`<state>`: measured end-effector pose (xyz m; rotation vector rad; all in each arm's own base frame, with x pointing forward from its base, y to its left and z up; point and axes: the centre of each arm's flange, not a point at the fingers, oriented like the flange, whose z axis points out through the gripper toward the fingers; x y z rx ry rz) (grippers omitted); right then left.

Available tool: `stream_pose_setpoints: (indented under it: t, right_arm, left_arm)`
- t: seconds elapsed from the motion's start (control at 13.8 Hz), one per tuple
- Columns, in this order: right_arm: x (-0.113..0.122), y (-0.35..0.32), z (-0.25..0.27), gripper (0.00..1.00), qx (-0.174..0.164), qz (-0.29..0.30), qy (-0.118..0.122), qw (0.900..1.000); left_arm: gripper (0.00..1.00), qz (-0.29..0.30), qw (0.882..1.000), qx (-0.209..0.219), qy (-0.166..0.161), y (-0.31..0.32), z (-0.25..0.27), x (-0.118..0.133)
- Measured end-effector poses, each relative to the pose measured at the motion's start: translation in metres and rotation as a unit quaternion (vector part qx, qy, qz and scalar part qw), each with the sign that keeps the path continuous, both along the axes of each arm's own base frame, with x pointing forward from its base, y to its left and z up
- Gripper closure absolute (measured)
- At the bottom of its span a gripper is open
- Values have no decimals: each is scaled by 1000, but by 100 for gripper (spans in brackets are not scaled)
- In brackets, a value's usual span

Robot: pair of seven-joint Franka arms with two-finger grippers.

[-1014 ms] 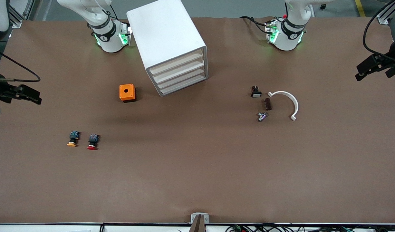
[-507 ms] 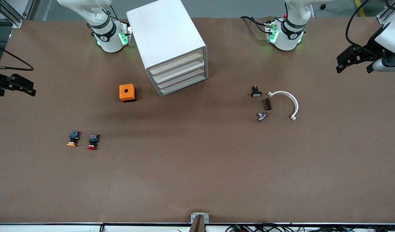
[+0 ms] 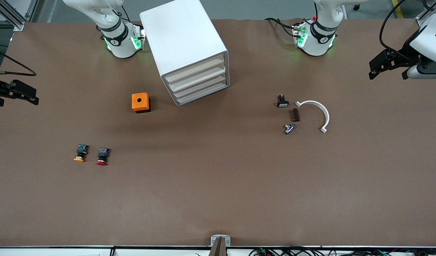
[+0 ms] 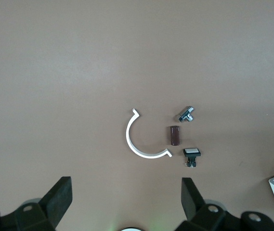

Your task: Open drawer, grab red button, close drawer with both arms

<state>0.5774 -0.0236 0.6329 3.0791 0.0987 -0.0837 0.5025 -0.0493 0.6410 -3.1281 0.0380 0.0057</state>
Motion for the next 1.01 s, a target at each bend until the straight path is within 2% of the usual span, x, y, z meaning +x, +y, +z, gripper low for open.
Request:
stream_pose_setpoints:
  t: [0.43,0.65,1.01]
  right_arm:
    - [0,1,0,0,0,0,1,1000]
    - [0,1,0,0,0,-27,-1,1000]
    - [0,2,0,0,1,-33,-1,999]
  left_arm:
    - [0,-5,1000,1,2,-5,-1,-2]
    - [0,-5,1000,1,-1,-6,1,-3]
    - [0,2,1000,0,-8,2,8,-1]
